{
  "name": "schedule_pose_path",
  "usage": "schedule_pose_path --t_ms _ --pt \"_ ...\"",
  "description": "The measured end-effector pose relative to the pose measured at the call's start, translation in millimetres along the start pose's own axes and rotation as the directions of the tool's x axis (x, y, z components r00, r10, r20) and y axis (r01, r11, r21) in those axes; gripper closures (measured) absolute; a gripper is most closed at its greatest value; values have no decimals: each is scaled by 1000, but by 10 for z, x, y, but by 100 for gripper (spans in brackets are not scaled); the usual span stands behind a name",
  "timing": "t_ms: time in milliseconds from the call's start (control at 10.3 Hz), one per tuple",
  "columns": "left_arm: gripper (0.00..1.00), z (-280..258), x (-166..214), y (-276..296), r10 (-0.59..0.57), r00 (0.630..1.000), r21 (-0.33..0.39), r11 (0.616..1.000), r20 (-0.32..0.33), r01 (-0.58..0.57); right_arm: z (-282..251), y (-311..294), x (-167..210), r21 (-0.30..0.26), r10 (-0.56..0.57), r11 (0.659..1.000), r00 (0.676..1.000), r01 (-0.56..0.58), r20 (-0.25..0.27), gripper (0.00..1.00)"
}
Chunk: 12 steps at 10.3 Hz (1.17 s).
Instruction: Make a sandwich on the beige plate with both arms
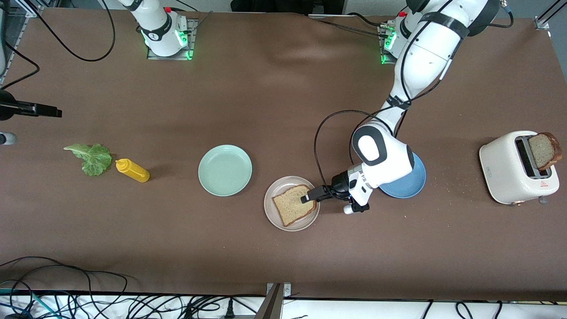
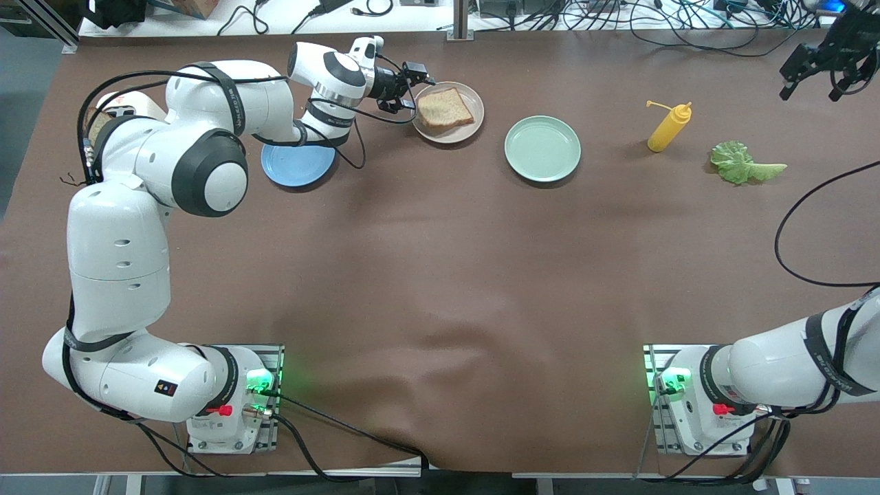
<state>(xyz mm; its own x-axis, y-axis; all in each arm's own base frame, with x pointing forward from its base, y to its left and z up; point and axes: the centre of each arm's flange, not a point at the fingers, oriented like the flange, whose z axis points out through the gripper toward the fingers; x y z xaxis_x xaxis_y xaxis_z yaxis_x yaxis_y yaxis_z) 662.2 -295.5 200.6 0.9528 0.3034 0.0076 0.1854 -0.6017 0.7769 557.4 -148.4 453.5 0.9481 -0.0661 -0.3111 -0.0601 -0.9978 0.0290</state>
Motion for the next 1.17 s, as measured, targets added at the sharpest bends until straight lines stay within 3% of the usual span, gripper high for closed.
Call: schedule_pose_path --t_ms 390,682,780,975,1170 --pt "0 -372 150 -66 47 999 82 996 -14 -45 445 42 9 -40 -35 999 999 34 -19 0" --pt "0 -918 315 -356 98 995 219 971 -18 -92 662 205 2 -49 -90 995 995 88 -38 0" --pt "0 -1119 397 -451 120 993 270 956 1 -116 733 223 -6 -47 -98 994 995 97 -36 0" --pt "0 -1623 575 -528 178 977 369 906 114 -208 920 224 20 -60 -146 988 987 143 -65 0" --pt "0 -2199 606 -558 198 960 471 840 199 -271 1226 336 17 -93 -267 962 958 257 -110 0"
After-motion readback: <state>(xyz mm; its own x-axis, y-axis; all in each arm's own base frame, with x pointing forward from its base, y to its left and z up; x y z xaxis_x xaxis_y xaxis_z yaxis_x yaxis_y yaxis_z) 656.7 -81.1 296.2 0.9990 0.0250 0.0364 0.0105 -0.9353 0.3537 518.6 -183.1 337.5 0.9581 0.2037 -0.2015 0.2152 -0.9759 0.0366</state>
